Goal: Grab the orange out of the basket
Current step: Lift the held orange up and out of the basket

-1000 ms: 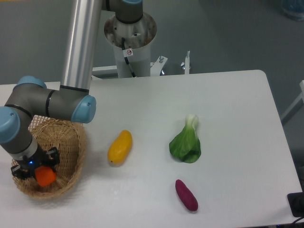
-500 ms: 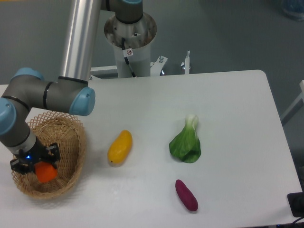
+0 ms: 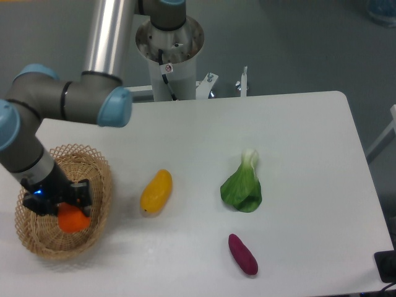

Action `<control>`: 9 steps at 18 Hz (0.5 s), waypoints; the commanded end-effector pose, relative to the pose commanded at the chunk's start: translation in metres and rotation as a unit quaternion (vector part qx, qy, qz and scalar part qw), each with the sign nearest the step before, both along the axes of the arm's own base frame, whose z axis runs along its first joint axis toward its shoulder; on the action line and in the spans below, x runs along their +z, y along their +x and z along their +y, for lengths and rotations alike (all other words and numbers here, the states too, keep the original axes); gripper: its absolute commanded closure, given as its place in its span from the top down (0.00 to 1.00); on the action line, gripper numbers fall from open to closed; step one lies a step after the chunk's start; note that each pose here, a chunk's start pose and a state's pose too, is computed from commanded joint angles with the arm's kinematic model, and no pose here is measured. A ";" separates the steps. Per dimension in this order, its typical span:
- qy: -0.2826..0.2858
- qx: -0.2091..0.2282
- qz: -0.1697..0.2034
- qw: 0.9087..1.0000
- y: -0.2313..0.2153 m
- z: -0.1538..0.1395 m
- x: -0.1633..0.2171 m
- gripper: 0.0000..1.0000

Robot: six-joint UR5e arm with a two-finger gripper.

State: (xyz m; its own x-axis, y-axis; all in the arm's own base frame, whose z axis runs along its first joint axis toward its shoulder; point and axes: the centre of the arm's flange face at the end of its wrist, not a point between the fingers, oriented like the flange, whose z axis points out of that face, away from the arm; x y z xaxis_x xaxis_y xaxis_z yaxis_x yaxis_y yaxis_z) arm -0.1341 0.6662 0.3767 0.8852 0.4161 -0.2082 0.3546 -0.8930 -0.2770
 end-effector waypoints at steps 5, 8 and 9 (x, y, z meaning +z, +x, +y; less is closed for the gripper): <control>-0.014 -0.058 0.020 0.998 -0.080 -0.031 0.029 0.55; 0.008 -0.108 0.000 0.994 -0.138 -0.064 0.052 0.55; 0.010 -0.118 0.001 0.993 -0.153 -0.077 0.059 0.55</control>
State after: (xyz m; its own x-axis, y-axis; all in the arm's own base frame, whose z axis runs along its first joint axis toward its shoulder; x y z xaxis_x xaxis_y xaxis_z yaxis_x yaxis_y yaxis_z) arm -0.2874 0.5893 0.4359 0.9582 0.2017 -0.2031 0.1361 -0.9453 -0.2965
